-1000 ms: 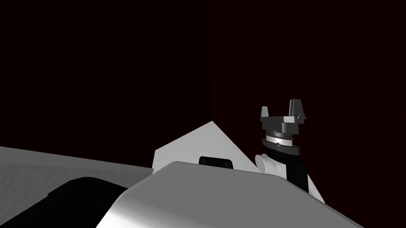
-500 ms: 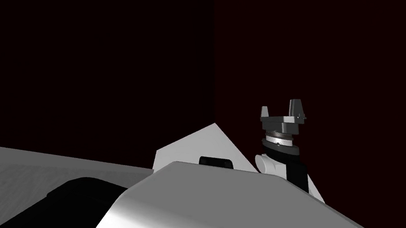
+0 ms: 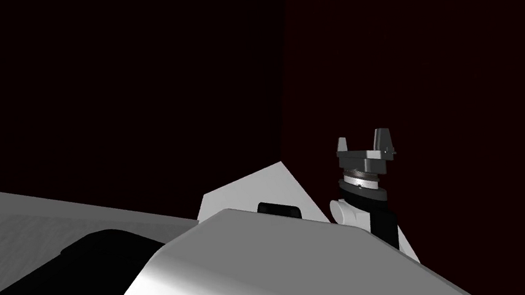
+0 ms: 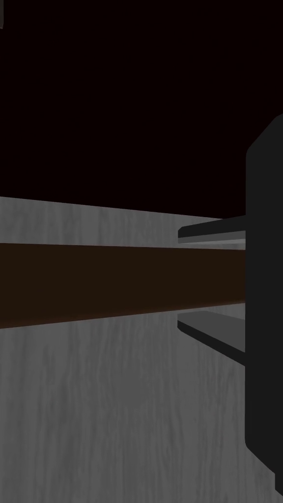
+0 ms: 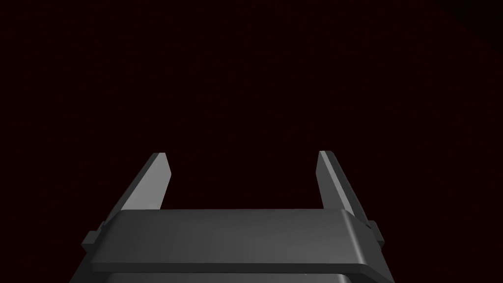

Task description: Push the door open

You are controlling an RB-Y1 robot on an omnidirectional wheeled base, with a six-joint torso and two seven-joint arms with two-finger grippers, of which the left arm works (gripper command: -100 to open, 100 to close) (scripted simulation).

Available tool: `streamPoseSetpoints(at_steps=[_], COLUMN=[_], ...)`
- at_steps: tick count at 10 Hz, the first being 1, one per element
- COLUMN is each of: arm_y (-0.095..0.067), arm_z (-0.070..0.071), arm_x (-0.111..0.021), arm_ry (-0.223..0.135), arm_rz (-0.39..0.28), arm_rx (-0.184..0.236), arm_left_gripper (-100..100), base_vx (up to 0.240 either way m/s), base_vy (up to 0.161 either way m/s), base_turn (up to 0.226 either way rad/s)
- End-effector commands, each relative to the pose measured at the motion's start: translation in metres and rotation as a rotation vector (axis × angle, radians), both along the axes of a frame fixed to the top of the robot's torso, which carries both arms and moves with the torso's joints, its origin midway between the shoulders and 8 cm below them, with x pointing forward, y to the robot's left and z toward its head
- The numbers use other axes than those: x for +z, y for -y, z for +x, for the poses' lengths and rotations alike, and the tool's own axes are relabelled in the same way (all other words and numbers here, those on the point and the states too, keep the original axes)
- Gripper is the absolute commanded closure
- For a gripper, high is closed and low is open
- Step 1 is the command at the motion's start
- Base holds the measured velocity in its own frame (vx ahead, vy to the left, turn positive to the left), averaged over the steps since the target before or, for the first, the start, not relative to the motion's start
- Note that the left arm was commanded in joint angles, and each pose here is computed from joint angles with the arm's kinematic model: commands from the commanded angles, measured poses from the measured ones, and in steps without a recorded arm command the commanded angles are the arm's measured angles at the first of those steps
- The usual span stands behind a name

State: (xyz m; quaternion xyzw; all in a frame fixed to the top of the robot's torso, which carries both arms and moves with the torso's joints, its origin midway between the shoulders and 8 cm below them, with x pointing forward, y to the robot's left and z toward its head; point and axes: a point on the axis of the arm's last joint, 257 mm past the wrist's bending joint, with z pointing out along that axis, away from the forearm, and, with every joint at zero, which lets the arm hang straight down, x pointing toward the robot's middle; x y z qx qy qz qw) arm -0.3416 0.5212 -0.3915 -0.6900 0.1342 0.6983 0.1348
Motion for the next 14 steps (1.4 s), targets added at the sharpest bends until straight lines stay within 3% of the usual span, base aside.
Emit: streamPoseSetpoints(at_steps=[1, 14], arm_y=[-0.002, 0.027], arm_z=[0.01, 0.039], arm_x=[-0.001, 0.0], arm_ry=[0.009, 0.01], arm_rz=[0.006, 0.002], arm_rx=[0.001, 0.116], arm_left_gripper=[100, 100], base_vx=[0.177, 0.183], base_vy=[0.016, 0.006], base_turn=[0.096, 0.104])
